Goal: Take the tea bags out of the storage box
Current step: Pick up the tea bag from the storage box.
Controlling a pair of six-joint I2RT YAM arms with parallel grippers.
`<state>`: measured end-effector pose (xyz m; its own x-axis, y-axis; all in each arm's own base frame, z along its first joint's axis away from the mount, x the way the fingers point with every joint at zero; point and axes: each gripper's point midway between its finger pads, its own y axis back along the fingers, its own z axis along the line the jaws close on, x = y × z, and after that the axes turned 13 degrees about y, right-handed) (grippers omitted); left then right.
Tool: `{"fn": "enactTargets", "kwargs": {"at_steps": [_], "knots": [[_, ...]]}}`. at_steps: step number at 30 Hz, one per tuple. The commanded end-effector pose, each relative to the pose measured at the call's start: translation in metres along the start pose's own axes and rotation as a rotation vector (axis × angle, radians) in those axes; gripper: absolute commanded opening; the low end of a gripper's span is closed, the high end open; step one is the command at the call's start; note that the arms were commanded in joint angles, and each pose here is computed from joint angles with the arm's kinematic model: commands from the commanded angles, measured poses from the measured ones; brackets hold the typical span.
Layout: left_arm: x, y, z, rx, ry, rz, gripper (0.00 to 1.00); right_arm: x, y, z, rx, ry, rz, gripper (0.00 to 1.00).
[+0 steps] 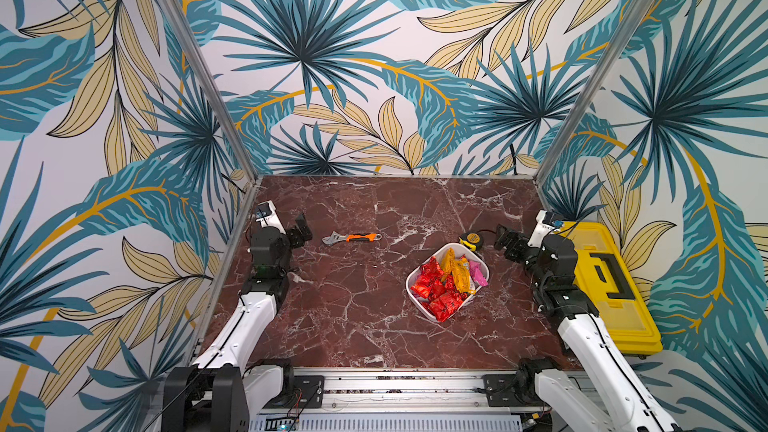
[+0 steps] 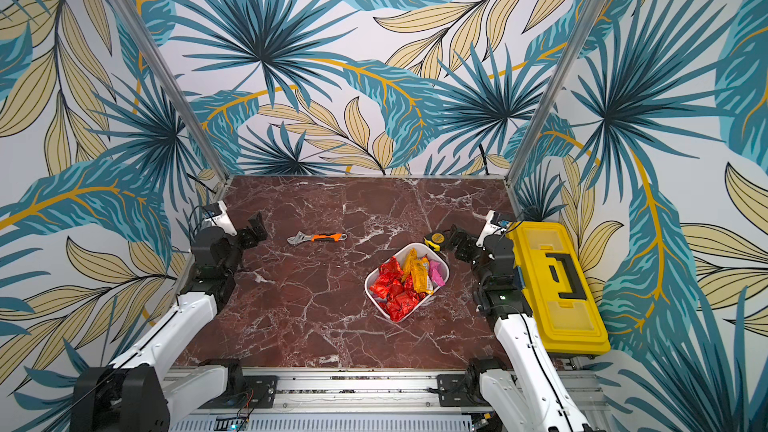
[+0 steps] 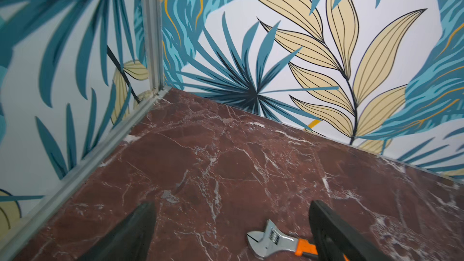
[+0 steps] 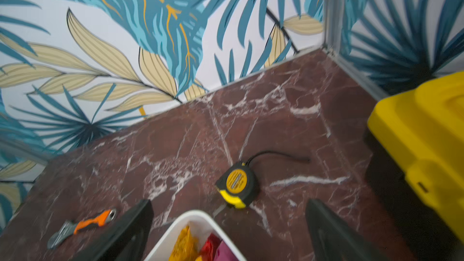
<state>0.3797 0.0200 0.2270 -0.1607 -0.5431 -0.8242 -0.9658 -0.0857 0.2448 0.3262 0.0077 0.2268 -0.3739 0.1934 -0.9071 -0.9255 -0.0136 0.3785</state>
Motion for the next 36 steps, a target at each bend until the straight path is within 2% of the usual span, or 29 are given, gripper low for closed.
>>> {"fn": "enactTargets", "kwargs": {"at_steps": [1,4,11,15,20,27,36], "knots": [[0.032,0.011,-0.012,0.043,0.139,0.231,1.00,0.043,0.012,0.026,-0.136,-0.098,0.252,0.92],[0.042,0.020,-0.029,0.106,0.195,0.302,1.00,0.047,0.023,0.048,-0.204,-0.076,0.323,0.88],[0.067,0.050,-0.073,0.177,0.263,0.442,1.00,0.072,0.041,0.080,-0.230,0.004,0.484,0.85],[0.093,0.064,-0.095,0.213,0.293,0.529,1.00,0.081,0.046,0.109,-0.258,0.129,0.539,0.85],[0.129,0.080,-0.117,0.256,0.324,0.611,1.00,0.092,0.037,0.133,-0.223,0.284,0.590,0.85],[0.159,0.095,-0.121,0.246,0.335,0.684,1.00,0.098,0.017,0.162,-0.133,0.306,0.627,0.84],[0.163,0.095,-0.111,0.201,0.356,0.673,1.00,0.107,-0.003,0.188,0.019,0.366,0.629,0.86]]}}
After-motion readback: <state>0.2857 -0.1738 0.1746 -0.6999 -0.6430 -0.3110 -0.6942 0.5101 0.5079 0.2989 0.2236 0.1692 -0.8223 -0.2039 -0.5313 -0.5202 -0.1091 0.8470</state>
